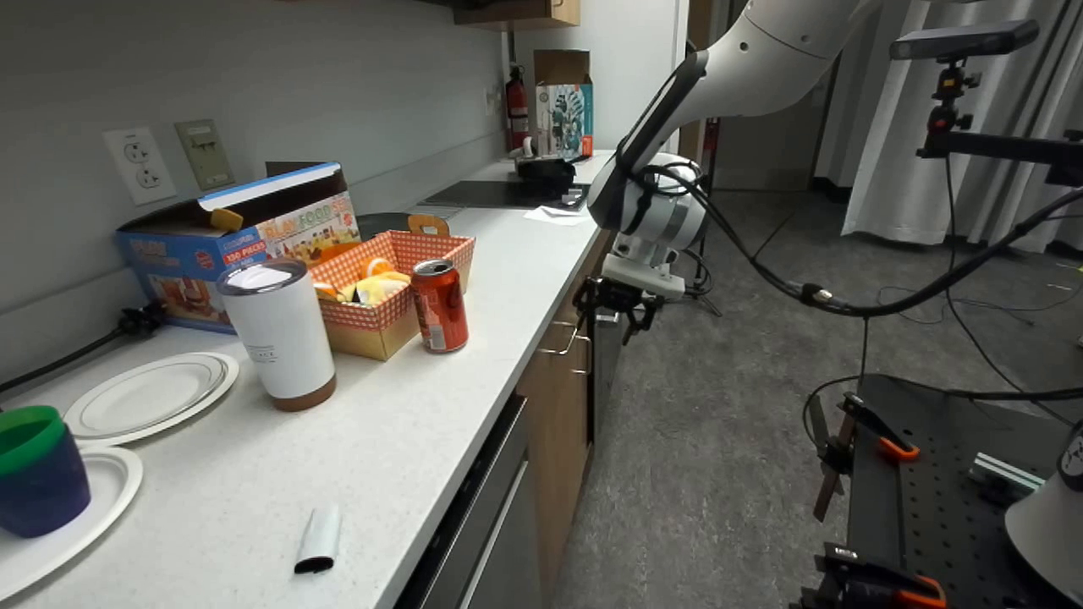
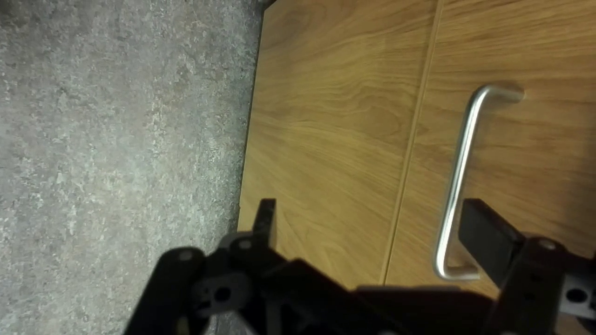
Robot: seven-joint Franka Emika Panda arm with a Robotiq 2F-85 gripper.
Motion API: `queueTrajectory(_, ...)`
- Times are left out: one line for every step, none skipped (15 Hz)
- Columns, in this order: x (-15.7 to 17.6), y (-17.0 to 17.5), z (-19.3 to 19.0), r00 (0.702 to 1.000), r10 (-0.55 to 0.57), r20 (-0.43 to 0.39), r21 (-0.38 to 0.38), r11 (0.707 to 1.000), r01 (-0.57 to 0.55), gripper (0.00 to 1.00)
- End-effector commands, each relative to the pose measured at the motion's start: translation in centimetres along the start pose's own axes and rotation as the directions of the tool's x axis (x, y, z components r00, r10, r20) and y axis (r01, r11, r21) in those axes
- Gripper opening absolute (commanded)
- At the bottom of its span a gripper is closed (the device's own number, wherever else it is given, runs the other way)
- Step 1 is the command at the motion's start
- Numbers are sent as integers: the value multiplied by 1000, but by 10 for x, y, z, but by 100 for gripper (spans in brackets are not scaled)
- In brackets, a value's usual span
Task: Open the left drawer then remove the green pear and put it in the basket.
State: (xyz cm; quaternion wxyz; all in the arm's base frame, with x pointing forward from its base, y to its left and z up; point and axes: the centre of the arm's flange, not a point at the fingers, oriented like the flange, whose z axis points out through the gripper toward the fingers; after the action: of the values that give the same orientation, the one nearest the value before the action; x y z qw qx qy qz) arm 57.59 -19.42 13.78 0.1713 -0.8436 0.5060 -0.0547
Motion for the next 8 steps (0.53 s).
queueTrajectory(9, -9, 17, 999, 10, -37, 67, 998, -7, 100)
queueTrajectory(9, -10, 21, 999, 21, -47, 79, 997, -18, 100)
queueTrajectory(11, -11, 25, 998, 32, -53, 85, 996, -27, 100)
queueTrajectory(12, -10, 31, 997, 48, -57, 92, 995, -43, 100)
queueTrajectory(13, -9, 35, 996, 60, -60, 93, 994, -55, 100)
queueTrajectory(14, -7, 41, 995, 73, -62, 93, 993, -67, 100)
queueTrajectory(15, -5, 45, 995, 83, -64, 91, 993, -77, 100)
queueTrajectory(16, -3, 49, 994, 91, -64, 88, 992, -86, 100)
